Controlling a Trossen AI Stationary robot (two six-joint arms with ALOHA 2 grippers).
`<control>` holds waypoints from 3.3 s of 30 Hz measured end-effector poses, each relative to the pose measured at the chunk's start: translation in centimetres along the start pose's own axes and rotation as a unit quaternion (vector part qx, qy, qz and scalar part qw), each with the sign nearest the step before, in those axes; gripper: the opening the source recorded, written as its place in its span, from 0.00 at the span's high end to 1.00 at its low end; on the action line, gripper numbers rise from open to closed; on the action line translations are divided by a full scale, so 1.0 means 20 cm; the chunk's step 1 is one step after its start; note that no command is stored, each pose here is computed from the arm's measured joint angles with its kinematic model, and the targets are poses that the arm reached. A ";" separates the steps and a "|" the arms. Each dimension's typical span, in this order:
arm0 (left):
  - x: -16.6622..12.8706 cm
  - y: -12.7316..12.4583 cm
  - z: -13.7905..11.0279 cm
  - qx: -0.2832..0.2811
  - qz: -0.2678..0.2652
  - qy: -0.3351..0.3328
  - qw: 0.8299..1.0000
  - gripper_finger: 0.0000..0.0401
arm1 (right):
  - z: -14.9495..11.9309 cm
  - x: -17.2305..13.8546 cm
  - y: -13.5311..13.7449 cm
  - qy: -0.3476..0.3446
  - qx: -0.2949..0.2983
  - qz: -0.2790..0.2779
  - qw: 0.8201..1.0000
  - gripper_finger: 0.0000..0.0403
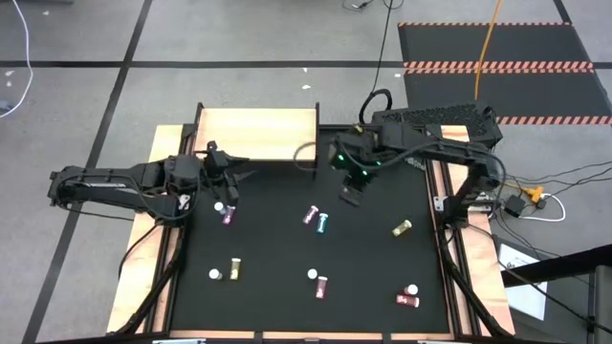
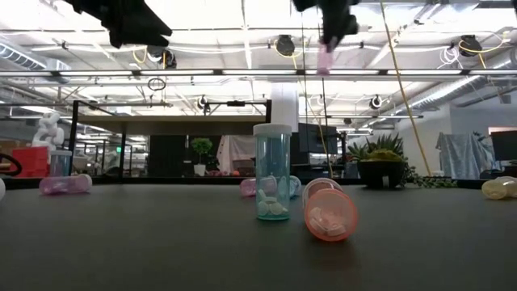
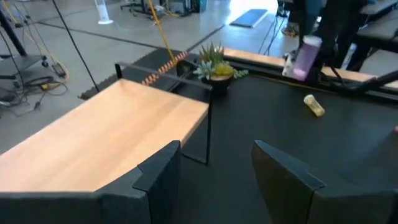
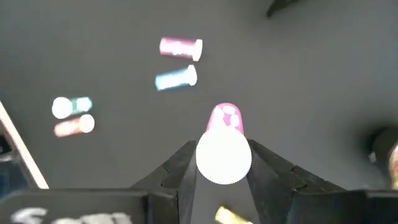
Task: Pick and place medicine bottles onto shelf by color
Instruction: Put the right pink pill bottle on the shelf
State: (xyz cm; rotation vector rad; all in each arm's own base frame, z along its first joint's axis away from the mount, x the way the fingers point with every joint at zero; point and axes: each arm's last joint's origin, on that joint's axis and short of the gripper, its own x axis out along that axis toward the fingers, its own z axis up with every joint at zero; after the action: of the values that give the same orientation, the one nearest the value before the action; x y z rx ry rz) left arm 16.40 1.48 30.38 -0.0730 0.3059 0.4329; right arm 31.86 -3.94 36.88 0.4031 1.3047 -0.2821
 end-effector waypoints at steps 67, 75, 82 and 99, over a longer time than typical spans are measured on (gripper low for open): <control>0.01 0.05 -0.06 -0.080 0.082 0.042 0.992 0.50 | 0.68 0.26 -0.79 -0.198 -0.116 -0.049 0.972 0.71; 0.01 0.05 -0.06 -0.081 0.082 0.042 0.992 0.50 | 0.67 0.26 -0.79 -0.187 -0.128 -0.050 0.973 0.71; 0.01 0.05 -0.05 -0.082 0.082 0.042 0.992 0.50 | 0.68 0.26 -0.79 -0.191 -0.133 -0.053 0.971 0.67; 0.01 0.05 -0.05 -0.094 0.083 0.041 0.991 0.50 | 0.67 0.26 -0.79 -0.183 -0.134 -0.051 0.973 0.67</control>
State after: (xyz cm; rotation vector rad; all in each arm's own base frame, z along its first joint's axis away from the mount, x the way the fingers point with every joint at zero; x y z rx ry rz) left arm 15.81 2.28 29.29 -0.2507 0.3521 0.6236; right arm 38.15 -23.90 32.52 0.0483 0.9843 -0.2480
